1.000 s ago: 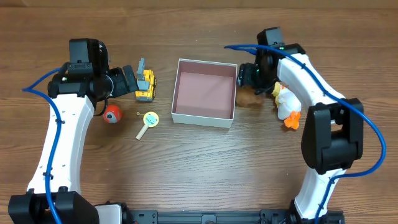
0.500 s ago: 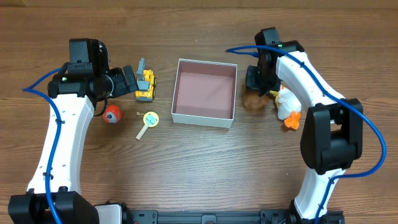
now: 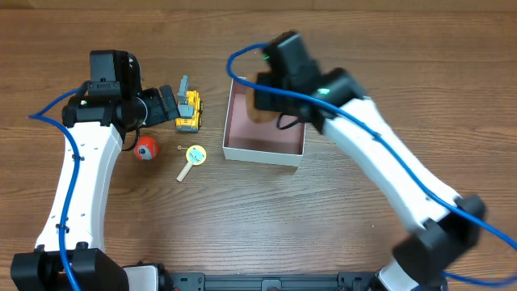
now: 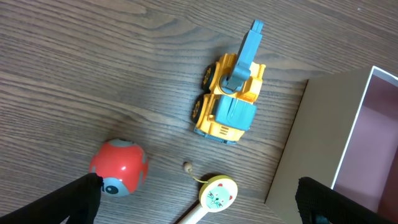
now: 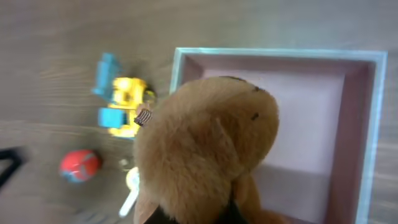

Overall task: Pack container
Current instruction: 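Carry the brown bear left and release it into the box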

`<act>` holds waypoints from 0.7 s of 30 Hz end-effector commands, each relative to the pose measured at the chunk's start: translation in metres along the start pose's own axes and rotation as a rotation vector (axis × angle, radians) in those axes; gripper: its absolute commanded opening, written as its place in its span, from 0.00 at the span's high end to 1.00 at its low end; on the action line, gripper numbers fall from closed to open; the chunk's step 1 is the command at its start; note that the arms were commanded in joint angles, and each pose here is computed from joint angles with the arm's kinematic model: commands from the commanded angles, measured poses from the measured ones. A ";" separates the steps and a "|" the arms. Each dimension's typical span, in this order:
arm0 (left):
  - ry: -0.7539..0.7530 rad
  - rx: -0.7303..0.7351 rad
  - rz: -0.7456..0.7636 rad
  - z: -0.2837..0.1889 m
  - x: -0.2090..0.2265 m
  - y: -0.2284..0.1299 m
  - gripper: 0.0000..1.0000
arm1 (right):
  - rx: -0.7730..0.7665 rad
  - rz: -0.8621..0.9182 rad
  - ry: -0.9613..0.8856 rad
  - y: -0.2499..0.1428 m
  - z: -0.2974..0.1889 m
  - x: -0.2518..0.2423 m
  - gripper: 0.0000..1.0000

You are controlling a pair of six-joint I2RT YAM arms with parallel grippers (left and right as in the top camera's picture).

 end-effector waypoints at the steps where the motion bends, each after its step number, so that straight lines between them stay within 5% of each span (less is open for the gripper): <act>1: -0.015 -0.010 0.016 -0.002 -0.002 0.005 0.00 | 0.029 0.129 -0.105 -0.011 0.047 -0.006 0.96; 5: -0.015 -0.010 0.016 -0.002 -0.002 0.005 0.00 | 0.115 0.128 -0.031 -0.021 0.097 0.003 0.93; 8: -0.015 -0.010 0.016 -0.002 -0.002 0.005 0.00 | 0.118 0.118 -0.004 -0.021 0.115 0.006 0.81; 11: -0.015 -0.010 0.016 -0.002 -0.002 0.005 0.00 | 0.096 0.076 0.020 -0.018 0.117 0.009 0.36; 14: -0.015 -0.010 0.016 -0.002 -0.002 0.005 0.00 | 0.095 0.011 0.038 -0.017 0.117 0.011 0.19; 21: -0.015 -0.010 0.017 -0.002 -0.002 0.005 0.00 | 0.016 -0.128 0.026 -0.001 0.088 0.009 0.14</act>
Point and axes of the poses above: each gripper's point midway between its finger pads, its own z axis out along the fingers, its own x axis along the line the jaws close on, y = z × x, the point moved 7 cm from there along -z, back along the fingers
